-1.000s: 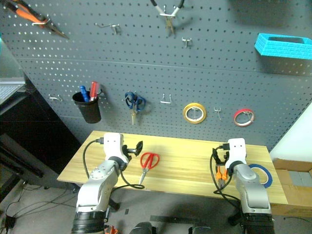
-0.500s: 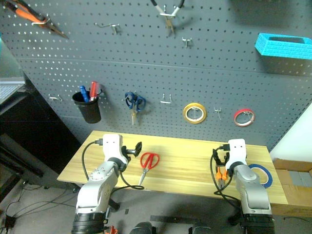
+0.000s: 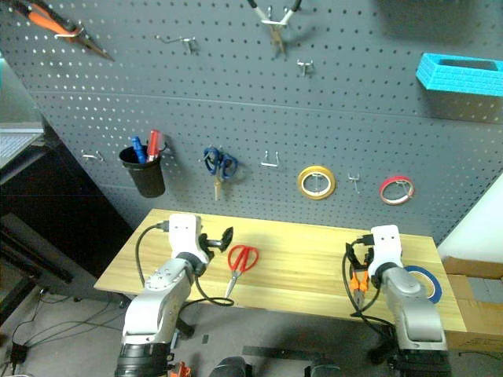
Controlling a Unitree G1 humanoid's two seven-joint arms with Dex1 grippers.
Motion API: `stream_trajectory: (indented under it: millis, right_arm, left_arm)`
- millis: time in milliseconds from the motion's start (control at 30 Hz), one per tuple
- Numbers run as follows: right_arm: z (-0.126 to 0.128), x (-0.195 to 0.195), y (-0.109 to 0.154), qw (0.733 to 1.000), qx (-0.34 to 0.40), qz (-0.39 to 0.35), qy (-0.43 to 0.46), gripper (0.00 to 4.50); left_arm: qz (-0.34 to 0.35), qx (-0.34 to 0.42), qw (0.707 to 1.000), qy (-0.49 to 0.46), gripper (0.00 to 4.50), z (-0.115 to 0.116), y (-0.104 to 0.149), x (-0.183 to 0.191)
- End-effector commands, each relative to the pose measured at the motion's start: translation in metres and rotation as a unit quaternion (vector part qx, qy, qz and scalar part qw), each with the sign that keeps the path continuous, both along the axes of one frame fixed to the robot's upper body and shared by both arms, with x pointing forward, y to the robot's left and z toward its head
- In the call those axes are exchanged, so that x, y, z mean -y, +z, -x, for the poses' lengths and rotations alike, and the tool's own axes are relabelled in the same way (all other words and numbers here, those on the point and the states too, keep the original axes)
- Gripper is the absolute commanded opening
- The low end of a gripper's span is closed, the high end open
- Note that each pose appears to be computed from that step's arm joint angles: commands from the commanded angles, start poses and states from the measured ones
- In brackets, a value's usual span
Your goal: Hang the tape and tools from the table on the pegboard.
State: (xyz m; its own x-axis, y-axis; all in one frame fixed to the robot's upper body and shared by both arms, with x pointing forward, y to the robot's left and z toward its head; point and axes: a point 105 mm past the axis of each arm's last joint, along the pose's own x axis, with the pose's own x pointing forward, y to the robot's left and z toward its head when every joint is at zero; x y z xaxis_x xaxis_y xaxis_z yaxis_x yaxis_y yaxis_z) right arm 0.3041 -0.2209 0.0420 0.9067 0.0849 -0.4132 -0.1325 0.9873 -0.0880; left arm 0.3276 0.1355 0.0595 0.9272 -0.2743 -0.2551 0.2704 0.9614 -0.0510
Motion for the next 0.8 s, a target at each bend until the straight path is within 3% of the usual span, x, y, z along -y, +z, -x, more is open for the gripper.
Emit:
stream_trajectory:
  millis: [33, 200, 367, 600, 800]
  right_arm:
    - [0.004, 0.024, 0.011, 1.0, -0.013, 0.002, -0.009, 4.5]
    - [0.01, 0.066, 0.007, 0.997, -0.07, 0.005, -0.042, 4.5]
    - [0.012, 0.083, -0.003, 0.99, -0.125, -0.03, -0.057, 4.5]
    - [0.0, 0.094, -0.009, 0.988, -0.147, -0.028, -0.037, 4.5]
    - [-0.009, 0.098, -0.014, 0.987, -0.153, -0.029, -0.025, 4.5]
  left_arm:
    - [0.026, 0.038, 0.989, -0.143, 4.47, 0.003, 0.028, 0.055]
    - [0.045, 0.037, 0.947, -0.316, 4.47, 0.009, 0.04, 0.12]
    - [0.021, 0.033, 0.891, -0.452, 4.47, 0.019, 0.038, 0.167]
    - [-0.002, 0.028, 0.852, -0.522, 4.47, 0.02, 0.023, 0.199]
    - [-0.007, 0.031, 0.842, -0.538, 4.47, 0.019, 0.018, 0.213]
